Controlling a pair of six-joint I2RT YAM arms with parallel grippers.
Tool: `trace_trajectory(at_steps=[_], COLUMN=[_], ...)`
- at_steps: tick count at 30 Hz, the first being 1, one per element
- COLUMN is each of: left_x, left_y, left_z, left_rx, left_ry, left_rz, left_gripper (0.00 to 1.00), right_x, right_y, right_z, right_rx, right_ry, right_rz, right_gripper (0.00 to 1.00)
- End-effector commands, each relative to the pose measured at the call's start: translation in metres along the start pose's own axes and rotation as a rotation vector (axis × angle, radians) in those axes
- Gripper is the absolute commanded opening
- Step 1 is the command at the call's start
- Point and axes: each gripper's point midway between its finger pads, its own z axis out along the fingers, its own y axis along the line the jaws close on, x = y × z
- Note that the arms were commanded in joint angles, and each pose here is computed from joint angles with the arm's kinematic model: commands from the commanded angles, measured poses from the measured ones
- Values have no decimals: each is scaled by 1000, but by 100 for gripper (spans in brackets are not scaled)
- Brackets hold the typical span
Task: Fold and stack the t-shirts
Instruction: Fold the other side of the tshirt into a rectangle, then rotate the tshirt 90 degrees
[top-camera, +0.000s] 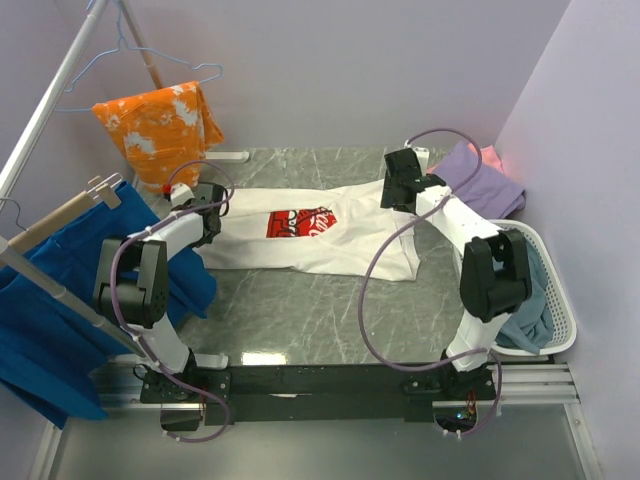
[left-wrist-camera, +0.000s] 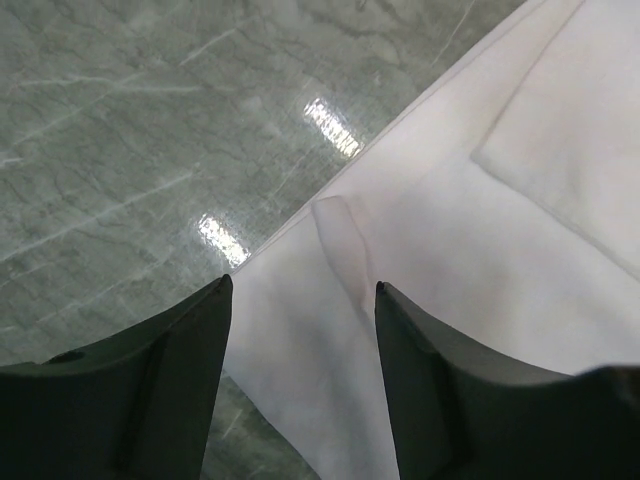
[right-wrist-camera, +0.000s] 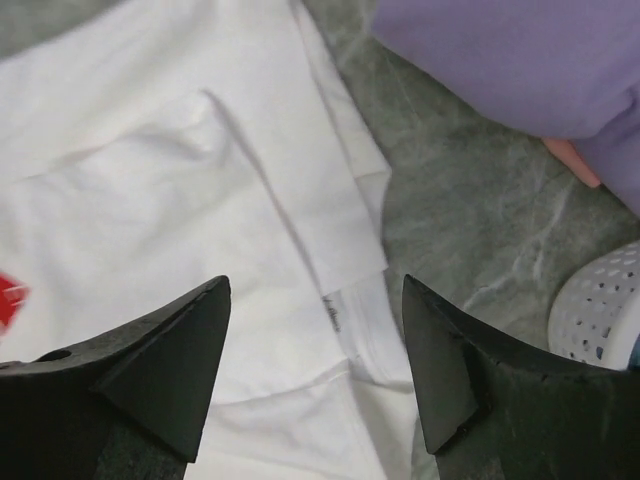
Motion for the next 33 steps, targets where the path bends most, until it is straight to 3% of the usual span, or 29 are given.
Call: trace_trajectory(at_steps=[1,4,8,10,15,24,29,31,33], left_x=[-33,-40,-46,-41,-18,21,65,67,72], left_y=[-8,-24,-73,-91,-114,-90,-54,-47,-45], left_z=[-15,-18,-23,-25,-3,21,21,8,-2], left_rx=[39,98,329,409,433,282,200,235,263], left_ry=[-88,-78,-66,-34,42,140,243,242,259], left_rz=[-77,-85,-66,-30,14,58,75,74,67], left_gripper=[63,63,61,62,64,65,61,72,69], right_x=[-14,-3,12,18,44,80,69,64,47], right_y=[44,76,115,118,109,65,66,64,61], right_z=[-32,-23,2,10,37,56,60,60,65], right_rx=[-178,-300,-414,-404,-339,-360,-343,-326,-306], right_ry=[-56,15,116,152,245,422,448,446,420], right_rz=[10,-12,-27,-20,13,149,144,126,109], right_gripper=[76,76,76,76,77,70,71,72,73])
